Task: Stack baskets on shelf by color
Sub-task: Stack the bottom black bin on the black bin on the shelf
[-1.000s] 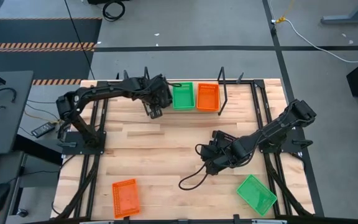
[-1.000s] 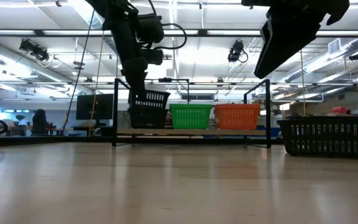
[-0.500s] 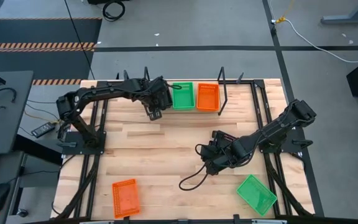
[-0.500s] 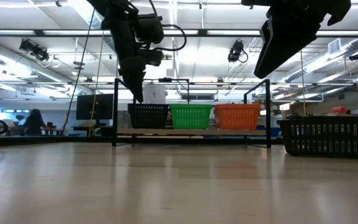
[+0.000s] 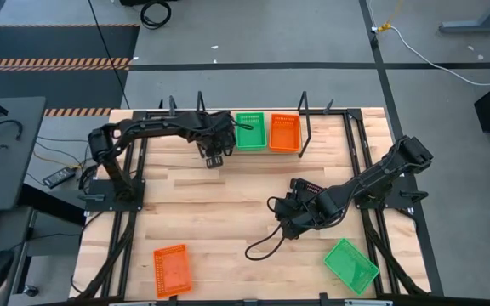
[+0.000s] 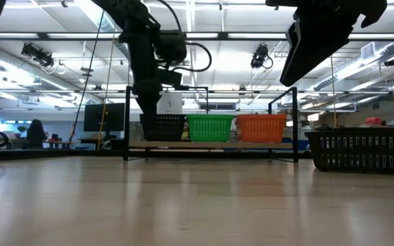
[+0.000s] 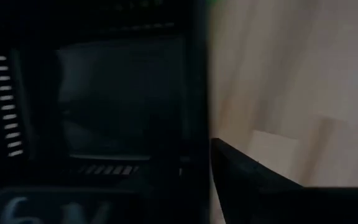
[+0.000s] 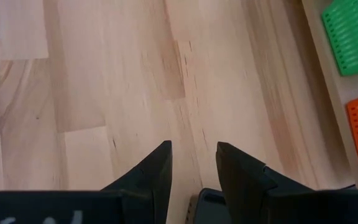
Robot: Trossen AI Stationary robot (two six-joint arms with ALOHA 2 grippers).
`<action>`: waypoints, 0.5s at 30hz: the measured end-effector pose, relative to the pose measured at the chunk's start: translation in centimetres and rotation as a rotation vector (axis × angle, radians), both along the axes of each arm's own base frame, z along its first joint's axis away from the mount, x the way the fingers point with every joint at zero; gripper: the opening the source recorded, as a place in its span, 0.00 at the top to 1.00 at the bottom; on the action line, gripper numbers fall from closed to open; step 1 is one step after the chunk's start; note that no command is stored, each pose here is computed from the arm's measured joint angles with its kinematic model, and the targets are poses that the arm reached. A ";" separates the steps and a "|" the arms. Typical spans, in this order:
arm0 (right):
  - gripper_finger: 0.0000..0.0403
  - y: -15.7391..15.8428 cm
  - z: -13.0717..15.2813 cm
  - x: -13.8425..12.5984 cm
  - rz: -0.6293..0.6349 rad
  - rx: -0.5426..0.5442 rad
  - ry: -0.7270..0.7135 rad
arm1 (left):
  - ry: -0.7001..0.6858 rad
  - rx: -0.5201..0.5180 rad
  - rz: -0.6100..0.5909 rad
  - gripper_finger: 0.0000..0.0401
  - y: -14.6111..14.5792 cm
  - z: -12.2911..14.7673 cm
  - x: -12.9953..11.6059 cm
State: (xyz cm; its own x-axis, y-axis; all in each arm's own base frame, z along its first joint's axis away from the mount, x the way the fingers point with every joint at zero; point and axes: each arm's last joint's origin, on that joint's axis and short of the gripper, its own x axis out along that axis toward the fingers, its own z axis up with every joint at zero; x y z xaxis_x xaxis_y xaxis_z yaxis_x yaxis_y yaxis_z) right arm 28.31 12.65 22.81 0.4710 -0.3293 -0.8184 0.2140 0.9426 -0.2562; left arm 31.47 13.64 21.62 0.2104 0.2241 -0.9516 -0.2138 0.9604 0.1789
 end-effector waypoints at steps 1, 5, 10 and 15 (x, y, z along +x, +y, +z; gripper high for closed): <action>0.68 0.0 0.0 0.0 0.000 0.000 0.000 | 0.009 0.006 0.003 0.75 0.1 -0.2 0.1; 0.68 0.0 0.0 0.0 0.000 0.000 0.000 | 0.016 0.018 -0.017 0.76 0.1 -0.3 0.1; 0.68 0.0 0.0 0.0 0.000 0.000 0.000 | 0.025 0.020 -0.040 0.81 0.1 -0.3 0.1; 0.68 0.0 0.0 0.0 0.000 0.000 0.000 | 0.040 0.022 -0.081 0.92 -0.2 -0.4 0.1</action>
State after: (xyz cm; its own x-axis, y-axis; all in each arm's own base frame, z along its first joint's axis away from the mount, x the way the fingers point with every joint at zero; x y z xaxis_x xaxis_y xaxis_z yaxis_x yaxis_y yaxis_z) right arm 28.31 12.65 22.81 0.4708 -0.3291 -0.8186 0.2142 0.9427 -0.2558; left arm 31.62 13.39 21.26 0.1904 0.2287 -0.9547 -0.1276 0.9700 0.2069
